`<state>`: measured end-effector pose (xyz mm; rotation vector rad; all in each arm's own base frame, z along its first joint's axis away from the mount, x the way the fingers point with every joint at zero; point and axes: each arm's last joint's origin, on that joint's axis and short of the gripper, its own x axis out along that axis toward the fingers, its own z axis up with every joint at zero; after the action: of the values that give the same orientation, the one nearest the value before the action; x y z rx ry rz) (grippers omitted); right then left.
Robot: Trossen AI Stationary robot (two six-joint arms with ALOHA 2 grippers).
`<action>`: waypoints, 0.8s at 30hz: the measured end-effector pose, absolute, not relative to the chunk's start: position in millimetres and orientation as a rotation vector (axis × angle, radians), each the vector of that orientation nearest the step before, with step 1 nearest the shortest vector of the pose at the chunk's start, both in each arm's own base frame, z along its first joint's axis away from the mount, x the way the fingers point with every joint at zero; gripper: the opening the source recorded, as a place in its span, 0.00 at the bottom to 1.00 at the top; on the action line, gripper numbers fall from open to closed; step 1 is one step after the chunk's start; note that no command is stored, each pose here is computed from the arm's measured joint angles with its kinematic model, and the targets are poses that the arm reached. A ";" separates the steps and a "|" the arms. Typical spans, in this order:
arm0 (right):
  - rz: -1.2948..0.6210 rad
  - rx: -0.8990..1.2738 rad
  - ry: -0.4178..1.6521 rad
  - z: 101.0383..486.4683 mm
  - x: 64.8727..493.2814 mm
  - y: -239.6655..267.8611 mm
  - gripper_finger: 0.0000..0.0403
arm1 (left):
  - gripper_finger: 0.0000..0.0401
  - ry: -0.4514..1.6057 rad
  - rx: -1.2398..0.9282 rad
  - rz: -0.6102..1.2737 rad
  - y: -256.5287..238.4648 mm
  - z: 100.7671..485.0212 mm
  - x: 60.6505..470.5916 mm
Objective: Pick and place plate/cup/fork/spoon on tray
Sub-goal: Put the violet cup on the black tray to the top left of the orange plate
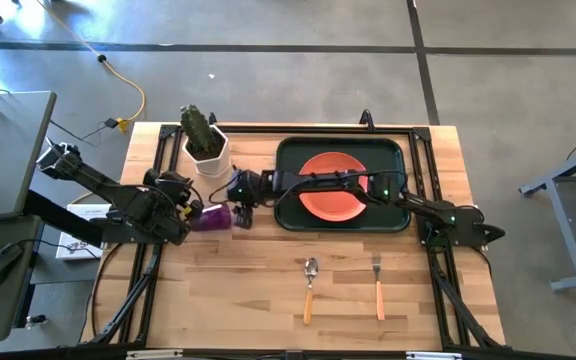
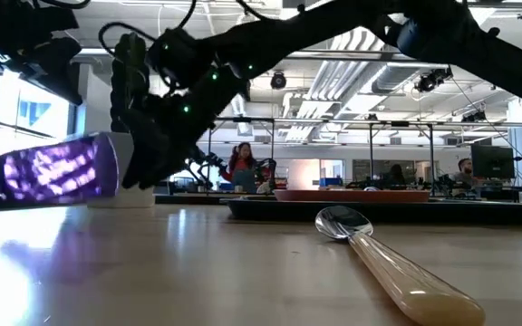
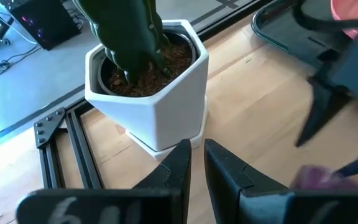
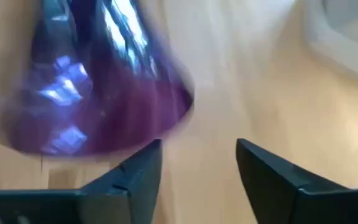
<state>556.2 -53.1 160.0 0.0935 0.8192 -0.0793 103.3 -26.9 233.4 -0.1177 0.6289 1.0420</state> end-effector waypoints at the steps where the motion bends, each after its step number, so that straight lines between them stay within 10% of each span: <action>1: -0.076 0.091 0.813 163.4 556.0 -52.6 0.43 | 0.09 0.627 -0.117 1.042 -26.9 233.4 103.3; 11: -0.070 0.042 0.770 172.0 557.6 -55.6 0.21 | 0.09 0.619 -0.141 1.036 -27.8 233.1 104.9; 24: 0.069 0.105 0.913 136.0 539.8 -81.1 0.46 | 0.09 0.702 -0.241 1.050 -27.9 199.3 100.7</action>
<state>539.8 -81.1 136.0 0.1046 0.9130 0.0685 100.7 -27.9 199.3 -0.2408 0.7019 1.0500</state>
